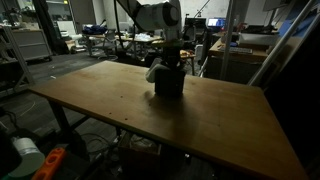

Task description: Put the towel in the black holder

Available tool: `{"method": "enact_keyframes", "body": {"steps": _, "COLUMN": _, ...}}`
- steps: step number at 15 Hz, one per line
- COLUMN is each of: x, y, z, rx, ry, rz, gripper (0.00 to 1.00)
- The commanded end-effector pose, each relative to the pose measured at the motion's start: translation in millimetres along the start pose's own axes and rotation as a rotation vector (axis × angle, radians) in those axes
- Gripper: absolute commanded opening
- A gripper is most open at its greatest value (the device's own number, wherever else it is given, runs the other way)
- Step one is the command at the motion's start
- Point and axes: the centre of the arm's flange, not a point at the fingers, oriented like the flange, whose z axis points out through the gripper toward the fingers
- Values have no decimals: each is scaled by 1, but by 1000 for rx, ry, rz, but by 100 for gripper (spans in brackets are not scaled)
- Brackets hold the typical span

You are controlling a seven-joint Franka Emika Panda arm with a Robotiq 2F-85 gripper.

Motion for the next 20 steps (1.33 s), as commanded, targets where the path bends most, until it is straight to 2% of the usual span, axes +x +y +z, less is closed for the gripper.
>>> {"method": "enact_keyframes", "body": {"steps": 1, "x": 22, "y": 4, "z": 17, "rx": 20, "ry": 13, "rz": 15, "gripper": 3}}
{"method": "enact_keyframes", "body": {"steps": 4, "x": 24, "y": 10, "z": 25, "rx": 22, "ry": 10, "rz": 30, "gripper": 3}}
{"method": "enact_keyframes", "body": {"steps": 6, "x": 22, "y": 13, "z": 23, "rx": 30, "ry": 16, "rz": 45, "gripper": 32}}
{"method": "enact_keyframes", "body": {"steps": 12, "x": 4, "y": 25, "z": -16, "rx": 38, "ry": 51, "rz": 68, "gripper": 69}}
{"method": "enact_keyframes", "body": {"steps": 14, "x": 2, "y": 29, "z": -35, "rx": 32, "ry": 76, "rz": 70, "gripper": 74}}
{"method": "enact_keyframes", "body": {"steps": 17, "x": -1, "y": 36, "z": -67, "rx": 22, "ry": 116, "rz": 74, "gripper": 95}}
{"method": "enact_keyframes", "body": {"steps": 18, "x": -2, "y": 37, "z": -77, "rx": 20, "ry": 128, "rz": 73, "gripper": 100}}
{"method": "enact_keyframes", "body": {"steps": 20, "x": -6, "y": 38, "z": -95, "rx": 17, "ry": 147, "rz": 68, "gripper": 100}}
